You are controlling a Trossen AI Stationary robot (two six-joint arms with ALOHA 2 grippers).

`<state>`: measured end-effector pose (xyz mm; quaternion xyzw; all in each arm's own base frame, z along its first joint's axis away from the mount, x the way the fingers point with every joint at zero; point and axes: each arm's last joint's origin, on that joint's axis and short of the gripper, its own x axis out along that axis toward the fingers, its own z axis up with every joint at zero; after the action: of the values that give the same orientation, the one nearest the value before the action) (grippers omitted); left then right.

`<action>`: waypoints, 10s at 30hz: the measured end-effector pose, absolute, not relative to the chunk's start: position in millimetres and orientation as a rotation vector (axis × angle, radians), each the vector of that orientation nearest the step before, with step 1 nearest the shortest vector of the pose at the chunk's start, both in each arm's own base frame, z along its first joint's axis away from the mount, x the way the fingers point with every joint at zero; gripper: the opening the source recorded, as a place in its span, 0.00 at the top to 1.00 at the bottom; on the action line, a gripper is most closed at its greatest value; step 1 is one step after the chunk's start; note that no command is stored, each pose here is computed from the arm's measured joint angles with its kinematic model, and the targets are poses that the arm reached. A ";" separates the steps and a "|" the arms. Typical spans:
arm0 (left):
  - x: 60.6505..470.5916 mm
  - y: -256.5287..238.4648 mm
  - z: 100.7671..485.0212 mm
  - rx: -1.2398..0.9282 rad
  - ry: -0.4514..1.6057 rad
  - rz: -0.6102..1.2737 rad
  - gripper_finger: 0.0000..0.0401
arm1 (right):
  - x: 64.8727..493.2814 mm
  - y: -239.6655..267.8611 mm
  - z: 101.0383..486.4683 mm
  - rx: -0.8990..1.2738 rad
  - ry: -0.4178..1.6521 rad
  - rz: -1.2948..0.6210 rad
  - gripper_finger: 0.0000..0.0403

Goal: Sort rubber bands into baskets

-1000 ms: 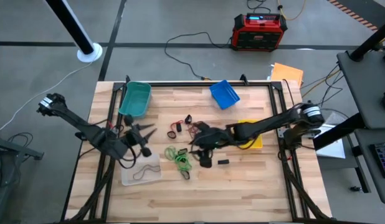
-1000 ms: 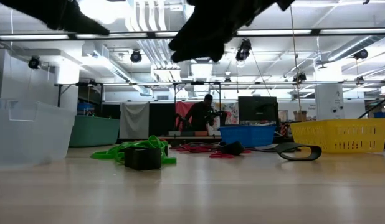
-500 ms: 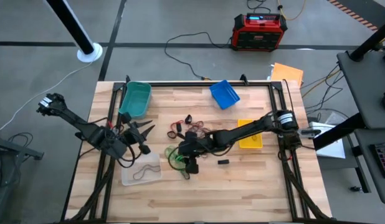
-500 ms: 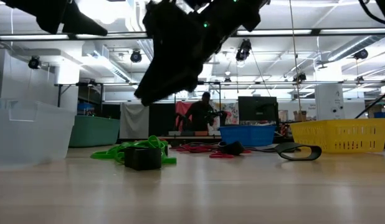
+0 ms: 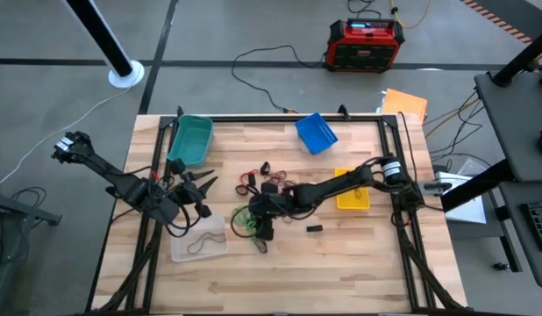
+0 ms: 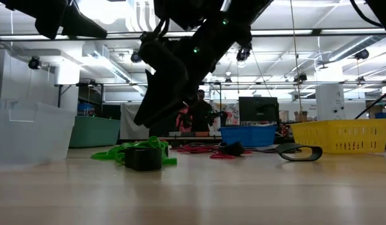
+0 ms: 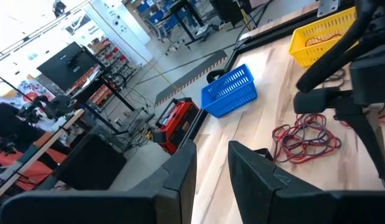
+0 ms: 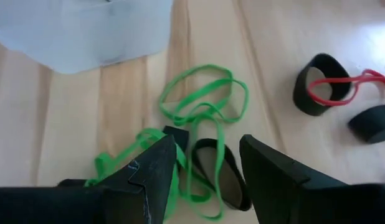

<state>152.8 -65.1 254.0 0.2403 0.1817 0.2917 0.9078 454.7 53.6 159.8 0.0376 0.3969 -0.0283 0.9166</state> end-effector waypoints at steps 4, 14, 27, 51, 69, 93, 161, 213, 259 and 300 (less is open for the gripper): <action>152.8 -65.2 254.1 0.512 0.380 0.599 0.81 | 453.4 50.8 156.0 0.072 0.815 -0.063 0.57; 153.0 -65.3 254.4 0.534 0.386 0.595 0.81 | 459.9 49.3 136.9 0.061 0.756 -0.080 0.57; 153.1 -65.4 254.6 0.533 0.384 0.595 0.81 | 459.1 49.2 128.9 0.067 0.788 -0.085 0.65; 153.2 -65.4 254.5 0.534 0.384 0.595 0.81 | 430.4 53.8 174.2 0.112 0.918 -0.127 0.70; 153.3 -65.4 254.4 0.519 0.380 0.595 0.81 | 447.2 53.8 147.9 -0.047 0.852 -0.069 0.65; 153.3 -65.4 254.4 0.511 0.378 0.597 0.81 | 444.1 54.0 138.9 -0.049 0.913 -0.065 0.83; 153.3 -65.5 253.0 0.508 0.378 0.598 0.81 | 432.7 60.6 159.6 0.036 0.952 -0.047 0.98; 156.3 -68.0 254.4 0.417 0.344 0.554 0.81 | 323.6 -140.9 268.9 0.328 1.005 -0.708 0.59; 277.3 3.8 153.5 0.280 1.276 0.146 0.81 | 293.7 -18.0 226.3 0.095 0.643 -0.237 0.63; 268.7 11.7 162.3 0.267 1.305 0.177 0.81 | 294.0 -18.0 226.5 0.089 0.640 -0.237 0.63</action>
<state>268.7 11.7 162.3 0.1238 0.6044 0.0819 0.7827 294.0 -18.0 226.5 0.0434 0.3138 -0.1164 0.9413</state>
